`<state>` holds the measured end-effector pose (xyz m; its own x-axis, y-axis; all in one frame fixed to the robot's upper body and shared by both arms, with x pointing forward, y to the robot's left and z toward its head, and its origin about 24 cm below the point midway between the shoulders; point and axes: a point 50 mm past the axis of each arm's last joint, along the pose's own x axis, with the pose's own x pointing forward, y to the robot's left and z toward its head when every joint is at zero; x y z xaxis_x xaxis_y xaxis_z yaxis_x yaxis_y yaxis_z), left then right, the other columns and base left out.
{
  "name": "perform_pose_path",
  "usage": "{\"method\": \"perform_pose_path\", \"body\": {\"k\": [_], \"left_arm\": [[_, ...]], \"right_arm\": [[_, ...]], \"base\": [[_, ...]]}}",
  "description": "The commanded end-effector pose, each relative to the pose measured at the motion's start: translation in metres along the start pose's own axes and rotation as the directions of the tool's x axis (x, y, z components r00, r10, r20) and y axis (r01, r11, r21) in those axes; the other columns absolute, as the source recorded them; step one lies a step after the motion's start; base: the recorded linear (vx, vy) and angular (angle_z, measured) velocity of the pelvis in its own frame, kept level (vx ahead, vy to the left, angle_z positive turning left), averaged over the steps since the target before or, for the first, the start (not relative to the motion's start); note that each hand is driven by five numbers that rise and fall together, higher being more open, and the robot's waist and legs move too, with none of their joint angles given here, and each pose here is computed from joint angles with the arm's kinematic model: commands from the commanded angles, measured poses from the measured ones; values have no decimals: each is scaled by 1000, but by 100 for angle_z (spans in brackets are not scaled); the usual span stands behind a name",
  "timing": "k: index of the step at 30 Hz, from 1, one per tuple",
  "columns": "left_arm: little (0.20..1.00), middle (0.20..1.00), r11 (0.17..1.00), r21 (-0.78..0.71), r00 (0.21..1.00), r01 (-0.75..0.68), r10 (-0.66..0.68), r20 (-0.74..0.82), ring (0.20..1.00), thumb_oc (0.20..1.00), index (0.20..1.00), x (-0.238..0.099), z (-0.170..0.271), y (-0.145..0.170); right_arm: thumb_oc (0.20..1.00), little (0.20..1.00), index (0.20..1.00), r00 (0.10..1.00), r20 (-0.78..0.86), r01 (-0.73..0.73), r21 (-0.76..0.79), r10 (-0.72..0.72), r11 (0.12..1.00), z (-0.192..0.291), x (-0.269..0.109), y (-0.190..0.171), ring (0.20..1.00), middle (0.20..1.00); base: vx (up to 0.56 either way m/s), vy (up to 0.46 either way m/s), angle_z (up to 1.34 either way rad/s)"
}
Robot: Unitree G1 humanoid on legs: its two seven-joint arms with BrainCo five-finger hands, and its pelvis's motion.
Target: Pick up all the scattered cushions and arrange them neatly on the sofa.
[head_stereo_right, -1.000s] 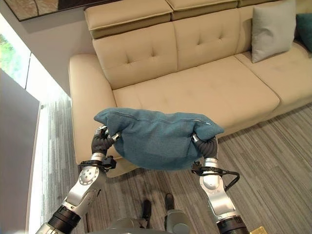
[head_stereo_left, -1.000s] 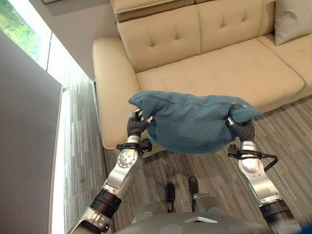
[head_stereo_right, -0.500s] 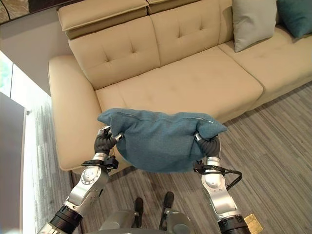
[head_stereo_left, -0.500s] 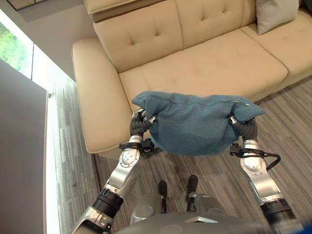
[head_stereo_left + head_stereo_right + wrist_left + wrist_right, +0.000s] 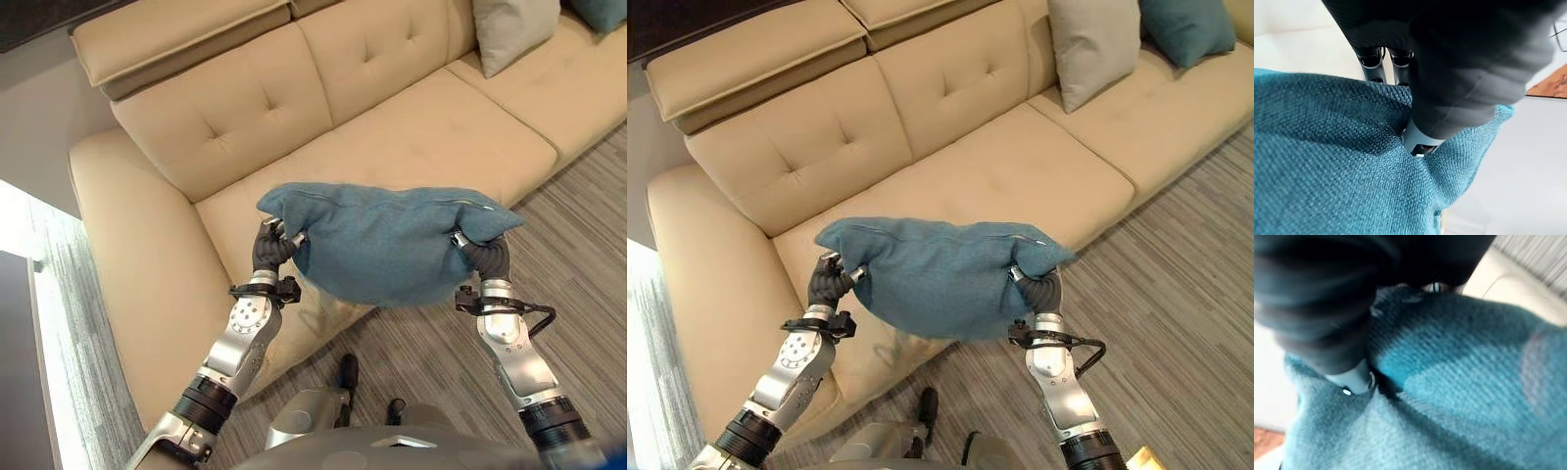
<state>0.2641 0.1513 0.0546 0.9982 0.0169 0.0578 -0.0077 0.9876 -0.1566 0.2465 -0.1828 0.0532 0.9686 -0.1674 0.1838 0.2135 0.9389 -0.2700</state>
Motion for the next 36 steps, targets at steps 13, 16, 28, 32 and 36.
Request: {"method": "perform_pose_path", "body": {"k": [13, 16, 28, 32, 36], "left_arm": [[200, 200, 966, -190, 978, 174, -147, 146, 200, 200, 200, -9, 19, -42], [200, 200, 968, -179, 979, 176, -152, 138, 200, 200, 200, -8, 18, -43], [200, 200, 986, -129, 987, 108, -92, 128, 200, 200, 200, -15, 19, -19], [200, 200, 983, -128, 981, 129, -107, 163, 200, 200, 200, -12, 23, -26], [200, 200, 986, -121, 978, 113, -89, 188, 200, 200, 200, -10, 28, -25]], "right_arm": [[200, 200, 200, 968, 249, -20, 86, -2, 996, 45, 11, 2, 200, 200], [200, 200, 200, 968, 249, 7, 81, -27, 997, 45, 11, -3, 200, 200], [200, 200, 200, 976, 219, -30, 85, 11, 996, 41, 5, 10, 200, 200], [200, 200, 200, 976, 217, 0, 78, -17, 997, 40, 6, 6, 200, 200], [200, 200, 200, 973, 228, 14, 57, -26, 998, 41, 10, 2, 200, 200]], "base": [[165, -215, 61], [72, -8, 73], [149, 122, 6], [106, -88, 63], [106, -149, 48]]}}
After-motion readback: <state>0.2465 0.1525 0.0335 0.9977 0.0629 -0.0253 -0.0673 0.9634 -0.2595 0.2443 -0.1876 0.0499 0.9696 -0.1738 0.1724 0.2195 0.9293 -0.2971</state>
